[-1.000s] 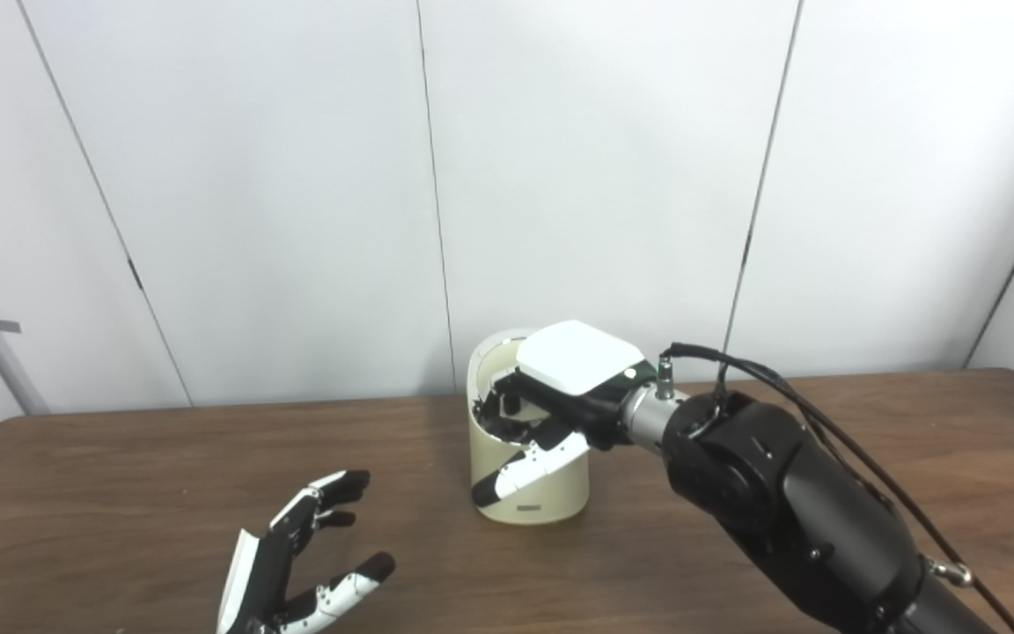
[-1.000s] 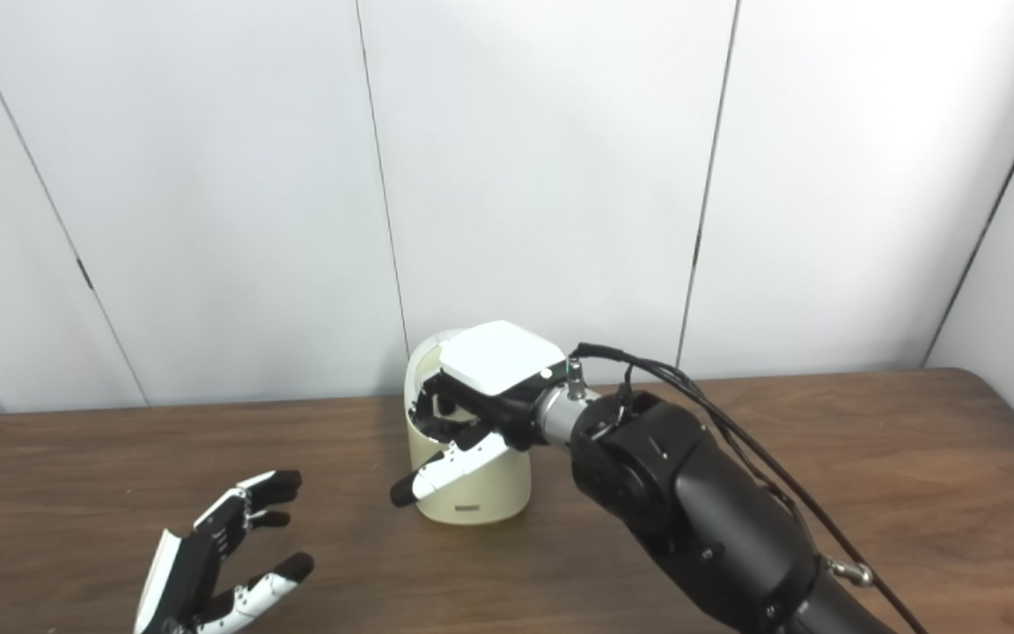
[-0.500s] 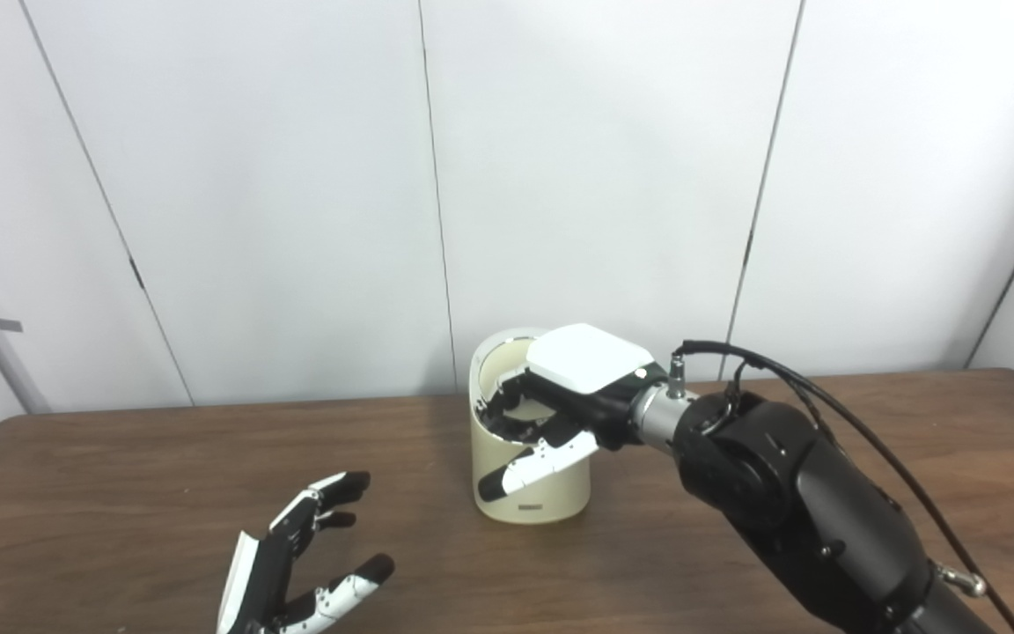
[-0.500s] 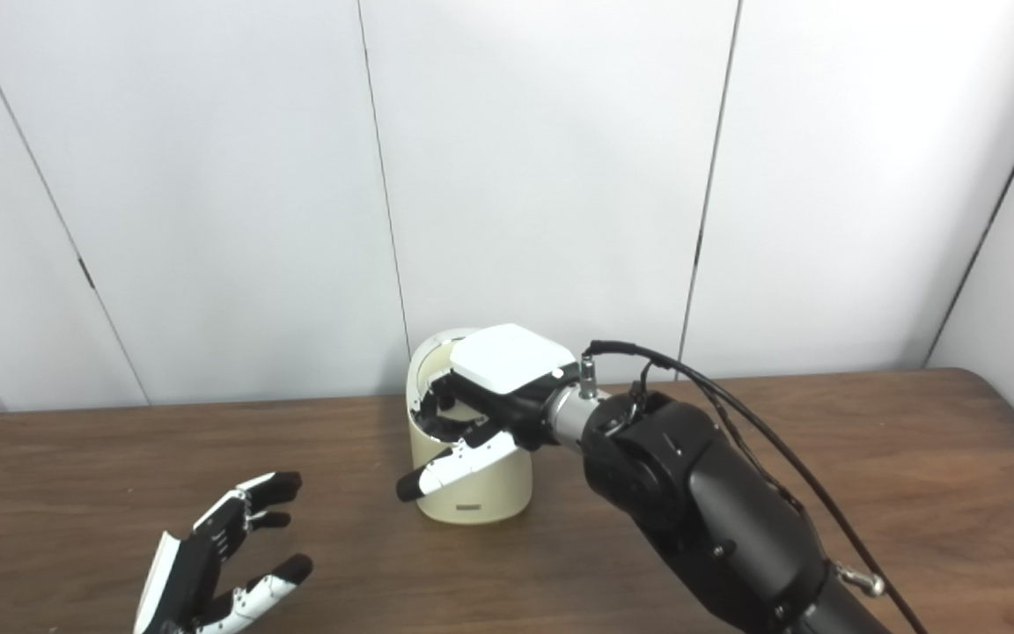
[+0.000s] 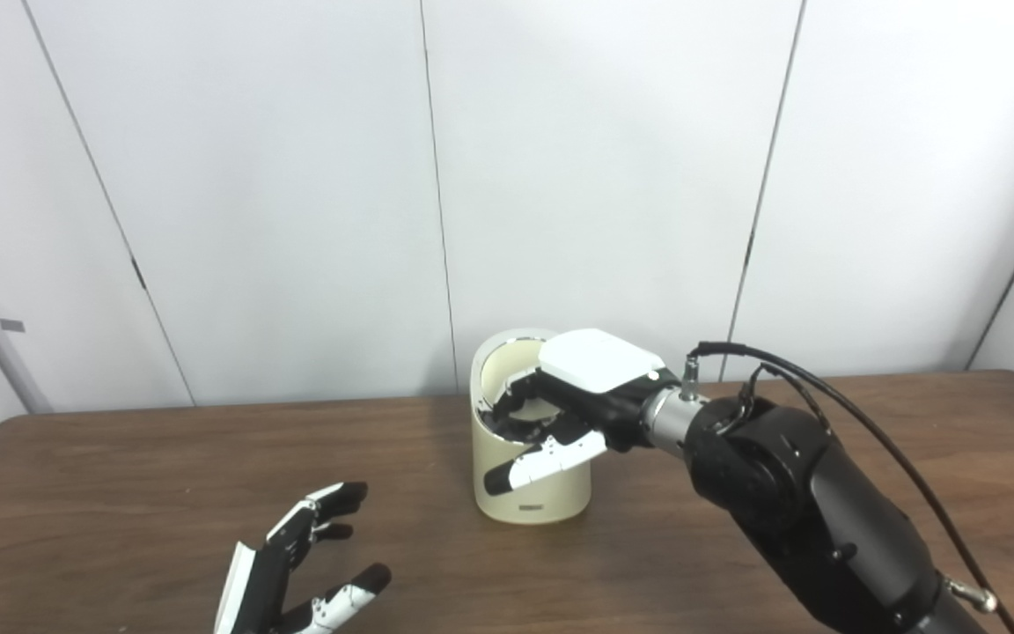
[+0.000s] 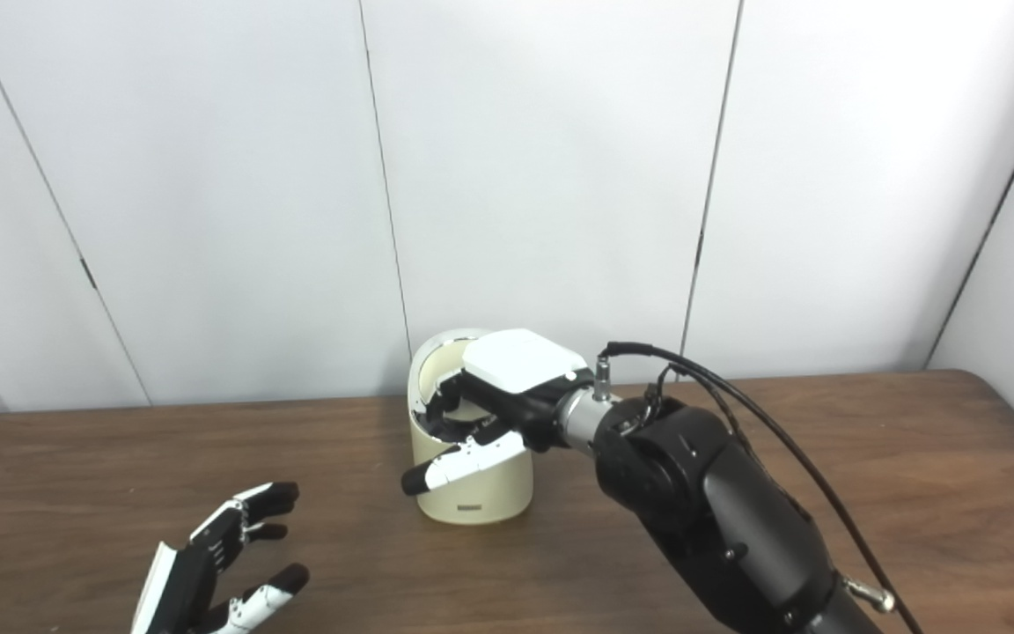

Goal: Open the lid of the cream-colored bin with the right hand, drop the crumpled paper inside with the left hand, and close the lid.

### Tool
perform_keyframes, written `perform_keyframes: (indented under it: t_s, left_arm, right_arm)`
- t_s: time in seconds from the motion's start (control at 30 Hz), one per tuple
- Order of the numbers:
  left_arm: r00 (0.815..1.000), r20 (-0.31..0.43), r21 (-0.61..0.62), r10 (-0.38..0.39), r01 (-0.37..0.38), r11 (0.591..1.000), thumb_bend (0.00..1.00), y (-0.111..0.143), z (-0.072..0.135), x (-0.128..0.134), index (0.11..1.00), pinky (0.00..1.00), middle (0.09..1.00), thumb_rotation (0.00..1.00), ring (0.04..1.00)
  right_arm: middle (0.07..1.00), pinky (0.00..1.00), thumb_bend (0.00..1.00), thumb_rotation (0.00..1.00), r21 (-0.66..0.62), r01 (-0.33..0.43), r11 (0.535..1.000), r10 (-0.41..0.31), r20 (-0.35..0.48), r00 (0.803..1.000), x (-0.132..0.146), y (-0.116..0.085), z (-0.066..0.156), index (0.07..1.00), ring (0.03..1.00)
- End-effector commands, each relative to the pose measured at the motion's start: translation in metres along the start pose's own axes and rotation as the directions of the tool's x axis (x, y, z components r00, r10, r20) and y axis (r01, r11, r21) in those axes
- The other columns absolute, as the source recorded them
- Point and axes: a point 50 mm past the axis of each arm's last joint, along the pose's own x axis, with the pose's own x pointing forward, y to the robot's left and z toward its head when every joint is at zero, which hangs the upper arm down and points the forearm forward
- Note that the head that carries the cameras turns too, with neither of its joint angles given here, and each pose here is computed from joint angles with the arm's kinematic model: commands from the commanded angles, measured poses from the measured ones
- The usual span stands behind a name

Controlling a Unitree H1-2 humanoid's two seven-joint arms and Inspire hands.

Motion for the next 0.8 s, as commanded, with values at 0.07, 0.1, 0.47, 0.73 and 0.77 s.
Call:
perform_keyframes:
  t_s: [0.07,0.1,0.47,0.73,0.77]
  left_arm:
    - [0.998,0.062,0.006,0.005,-0.006,1.000,0.93,0.005,0.012,0.008,0.762,0.69,0.778,0.56,0.776]
    - [0.998,0.062,0.005,0.005,-0.006,1.000,0.93,0.005,0.012,0.008,0.761,0.70,0.778,0.56,0.777]
    - [0.998,0.057,0.006,0.006,-0.006,1.000,0.94,0.005,0.013,0.008,0.761,0.70,0.778,0.56,0.779]
    - [0.998,0.060,-0.007,0.009,-0.008,1.000,0.93,0.005,0.013,0.007,0.759,0.71,0.778,0.55,0.781]
    - [0.998,0.059,-0.005,0.009,-0.009,1.000,0.93,0.005,0.014,0.008,0.759,0.71,0.778,0.55,0.782]
  right_arm:
    - [0.736,0.81,0.88,0.99,0.078,-0.090,0.993,0.092,-0.020,0.996,0.002,0.023,-0.005,0.717,0.745]
    - [0.733,0.81,0.89,0.98,0.089,-0.093,0.992,0.095,-0.025,0.995,0.001,0.025,-0.006,0.716,0.740]
    - [0.761,0.83,0.88,0.99,0.116,-0.113,0.987,0.118,-0.033,0.992,-0.001,0.035,-0.007,0.736,0.769]
    - [0.776,0.85,0.91,1.00,0.146,-0.150,0.978,0.158,-0.046,0.986,0.000,0.044,-0.009,0.745,0.792]
    - [0.777,0.85,0.91,0.99,0.152,-0.154,0.976,0.163,-0.050,0.985,0.001,0.045,-0.009,0.744,0.793]
